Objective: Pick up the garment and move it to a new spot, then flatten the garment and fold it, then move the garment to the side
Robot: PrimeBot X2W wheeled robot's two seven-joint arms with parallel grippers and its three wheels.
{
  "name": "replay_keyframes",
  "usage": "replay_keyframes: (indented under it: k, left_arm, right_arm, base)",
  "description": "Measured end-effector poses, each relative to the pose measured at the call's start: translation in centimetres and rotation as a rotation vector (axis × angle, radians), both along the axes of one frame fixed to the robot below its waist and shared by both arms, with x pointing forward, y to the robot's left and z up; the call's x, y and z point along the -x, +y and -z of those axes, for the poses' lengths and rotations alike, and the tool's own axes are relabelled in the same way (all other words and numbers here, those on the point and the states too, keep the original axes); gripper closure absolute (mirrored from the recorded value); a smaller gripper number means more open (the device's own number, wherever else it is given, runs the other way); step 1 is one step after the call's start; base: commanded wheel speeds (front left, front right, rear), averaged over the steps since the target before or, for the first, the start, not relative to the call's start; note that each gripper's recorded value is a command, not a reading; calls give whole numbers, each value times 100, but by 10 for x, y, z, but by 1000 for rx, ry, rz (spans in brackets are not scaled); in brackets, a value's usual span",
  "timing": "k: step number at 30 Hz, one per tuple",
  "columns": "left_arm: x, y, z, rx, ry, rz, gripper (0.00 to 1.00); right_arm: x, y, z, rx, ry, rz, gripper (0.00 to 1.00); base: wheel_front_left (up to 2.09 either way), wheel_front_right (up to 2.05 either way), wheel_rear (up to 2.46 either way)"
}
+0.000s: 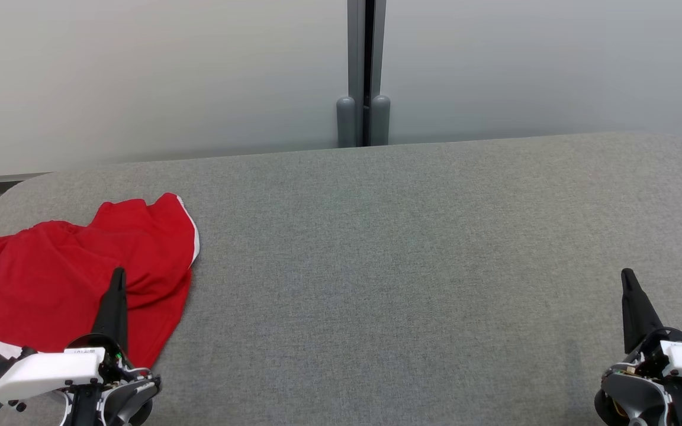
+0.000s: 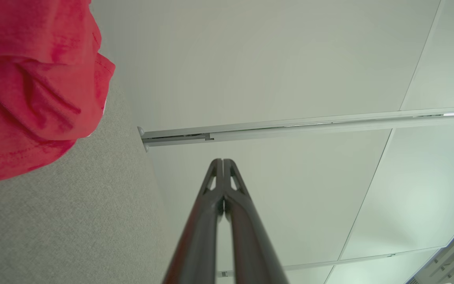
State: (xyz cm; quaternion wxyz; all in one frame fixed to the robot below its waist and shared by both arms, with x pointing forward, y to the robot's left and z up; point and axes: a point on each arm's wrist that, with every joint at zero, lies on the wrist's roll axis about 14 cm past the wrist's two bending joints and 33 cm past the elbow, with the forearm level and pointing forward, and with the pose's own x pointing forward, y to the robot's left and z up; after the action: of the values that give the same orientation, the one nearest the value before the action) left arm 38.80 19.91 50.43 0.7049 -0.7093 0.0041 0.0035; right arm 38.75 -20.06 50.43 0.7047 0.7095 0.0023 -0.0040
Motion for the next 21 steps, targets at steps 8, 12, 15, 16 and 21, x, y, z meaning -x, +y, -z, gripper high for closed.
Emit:
replay_keyframes:
  k: [8,12,15,16,21]
  left_arm:
    - [0,0,0,0,0,0,100]
    - [0,0,0,0,0,0,100]
    - [0,0,0,0,0,0,100]
    - [0,0,0,0,0,0,100]
    - [0,0,0,0,0,0,100]
  right_arm:
    - [0,0,0,0,0,0,100]
    - [0,0,0,0,0,0,100]
    - [0,0,0,0,0,0,100]
    - [0,0,0,0,0,0,100]
    - [0,0,0,0,0,0,100]
  base:
    - [0,0,0]
    - [0,0,0]
    - [0,0,0]
    - [0,0,0]
    - [0,0,0]
